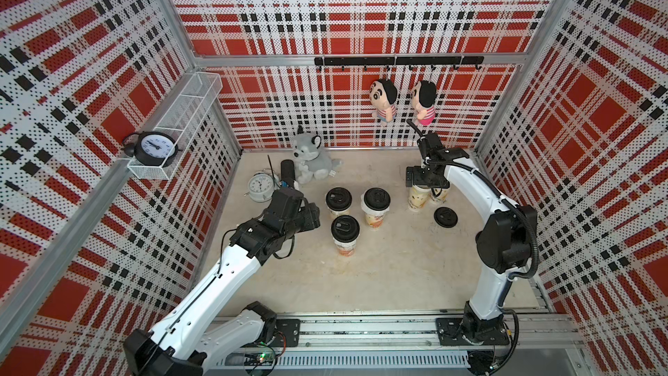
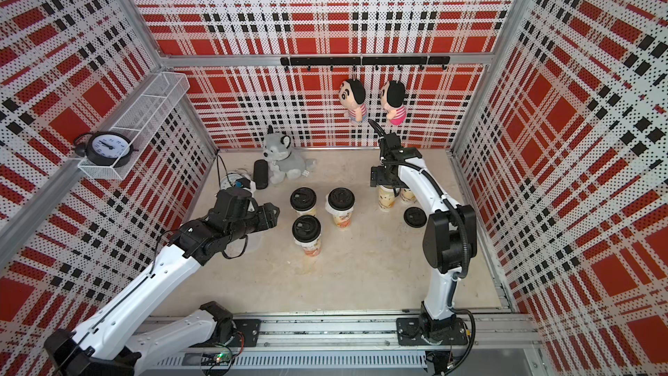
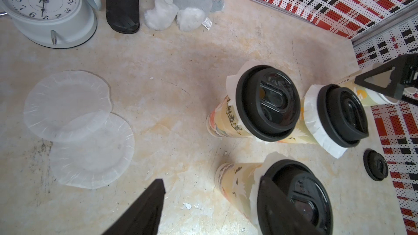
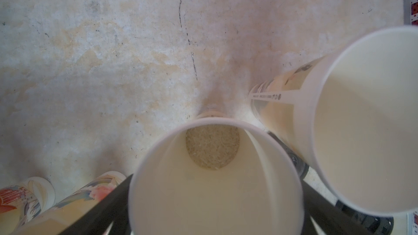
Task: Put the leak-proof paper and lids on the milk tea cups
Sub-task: Pick up the cup at the center of the board, then place the cup at the center of the board.
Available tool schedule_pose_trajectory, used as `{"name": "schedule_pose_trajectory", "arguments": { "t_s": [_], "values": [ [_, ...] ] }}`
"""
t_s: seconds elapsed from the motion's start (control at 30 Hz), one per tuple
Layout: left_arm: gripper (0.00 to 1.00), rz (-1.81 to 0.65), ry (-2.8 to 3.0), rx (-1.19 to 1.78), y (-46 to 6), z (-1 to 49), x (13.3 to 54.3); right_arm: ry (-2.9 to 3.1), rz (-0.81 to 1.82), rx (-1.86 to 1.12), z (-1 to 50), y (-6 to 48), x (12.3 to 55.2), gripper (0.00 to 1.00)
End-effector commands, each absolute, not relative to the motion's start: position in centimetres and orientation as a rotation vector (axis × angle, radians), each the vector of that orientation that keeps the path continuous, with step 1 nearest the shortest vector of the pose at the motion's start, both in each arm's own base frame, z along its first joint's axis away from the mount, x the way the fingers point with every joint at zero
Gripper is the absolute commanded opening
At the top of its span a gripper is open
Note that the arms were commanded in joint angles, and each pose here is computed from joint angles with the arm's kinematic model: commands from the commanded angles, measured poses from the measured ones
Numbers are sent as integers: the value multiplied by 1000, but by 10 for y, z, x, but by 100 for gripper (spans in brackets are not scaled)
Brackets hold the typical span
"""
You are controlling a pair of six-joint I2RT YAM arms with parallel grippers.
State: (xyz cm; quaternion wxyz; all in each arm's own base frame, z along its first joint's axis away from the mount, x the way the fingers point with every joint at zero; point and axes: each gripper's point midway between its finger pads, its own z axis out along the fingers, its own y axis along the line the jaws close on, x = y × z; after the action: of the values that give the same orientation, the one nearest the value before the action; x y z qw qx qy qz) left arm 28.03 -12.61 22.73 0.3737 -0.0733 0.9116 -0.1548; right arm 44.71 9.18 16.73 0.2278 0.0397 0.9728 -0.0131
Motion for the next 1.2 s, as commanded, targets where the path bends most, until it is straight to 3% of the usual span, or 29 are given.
{"name": "schedule_pose_trajectory", "arguments": {
  "t_s": [0.0,0.53,1.17],
  "values": [
    [70,-384,2334,-184,-124,229,282,2659,-46,135,167,89,457,100],
    [70,-377,2335,-189,-122,229,280,2665,32,100,172,97,439,78],
    [70,-369,2340,-177,-121,225,283,2638,157,-189,209,178,301,77]
  ]
}}
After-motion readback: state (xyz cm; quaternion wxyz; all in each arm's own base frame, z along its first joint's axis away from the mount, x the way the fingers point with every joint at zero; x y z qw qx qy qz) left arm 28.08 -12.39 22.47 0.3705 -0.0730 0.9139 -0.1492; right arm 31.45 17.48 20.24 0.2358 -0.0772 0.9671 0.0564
